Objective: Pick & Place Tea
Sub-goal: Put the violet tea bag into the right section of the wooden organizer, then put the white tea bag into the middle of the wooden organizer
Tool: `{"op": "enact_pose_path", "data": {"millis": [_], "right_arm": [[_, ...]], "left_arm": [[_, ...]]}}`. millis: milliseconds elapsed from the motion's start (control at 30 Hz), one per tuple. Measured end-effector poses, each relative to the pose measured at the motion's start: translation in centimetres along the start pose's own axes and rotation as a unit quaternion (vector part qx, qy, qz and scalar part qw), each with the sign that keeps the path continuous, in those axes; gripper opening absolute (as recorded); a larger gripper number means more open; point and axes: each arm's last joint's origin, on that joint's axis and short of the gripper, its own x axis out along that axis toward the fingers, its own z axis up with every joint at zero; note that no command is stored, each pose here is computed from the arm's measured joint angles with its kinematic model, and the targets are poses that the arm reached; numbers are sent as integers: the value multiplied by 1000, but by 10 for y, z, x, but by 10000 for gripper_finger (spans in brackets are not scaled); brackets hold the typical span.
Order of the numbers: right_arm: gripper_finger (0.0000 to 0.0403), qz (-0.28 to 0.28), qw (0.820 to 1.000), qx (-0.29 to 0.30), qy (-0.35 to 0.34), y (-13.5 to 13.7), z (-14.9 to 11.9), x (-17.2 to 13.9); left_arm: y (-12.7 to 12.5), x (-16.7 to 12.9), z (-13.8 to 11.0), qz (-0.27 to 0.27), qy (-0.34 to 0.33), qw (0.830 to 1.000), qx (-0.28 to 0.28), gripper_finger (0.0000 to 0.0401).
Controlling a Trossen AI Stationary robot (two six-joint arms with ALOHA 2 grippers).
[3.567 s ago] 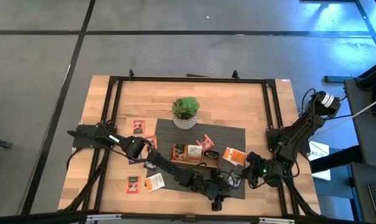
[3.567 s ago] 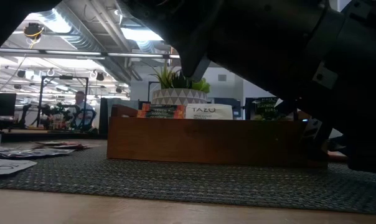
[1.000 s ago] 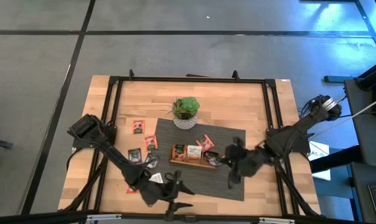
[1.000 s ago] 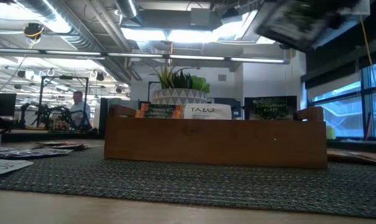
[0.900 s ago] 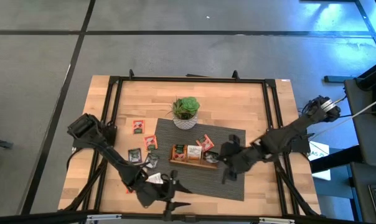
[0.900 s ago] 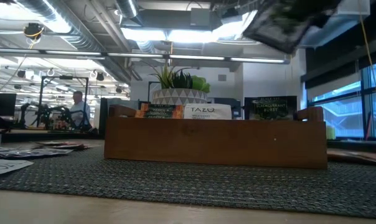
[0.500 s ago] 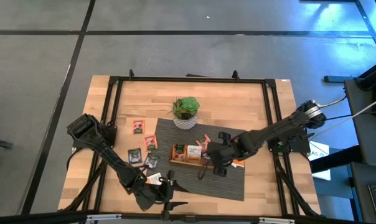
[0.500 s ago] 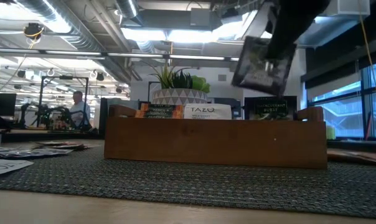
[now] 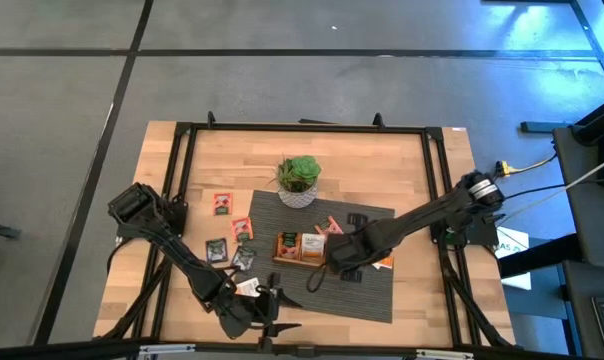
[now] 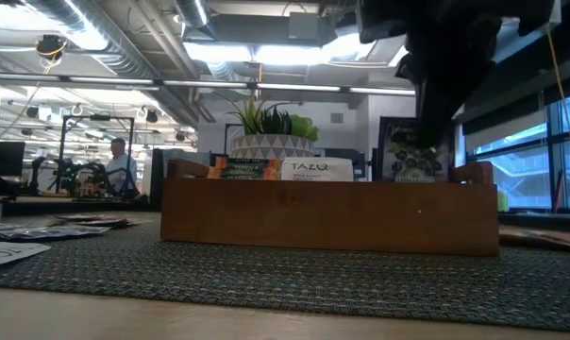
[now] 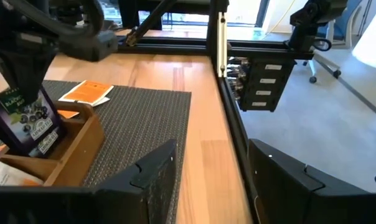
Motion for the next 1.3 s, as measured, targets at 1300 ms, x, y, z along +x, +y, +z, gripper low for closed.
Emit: {"op": "enact_pose_path", "data": {"millis": [1300], "right_arm": [[120, 44, 995, 46, -77, 23, -97, -27]], "left_arm": [[-1, 1, -4, 0, 12, 998, -56, 190]]}}
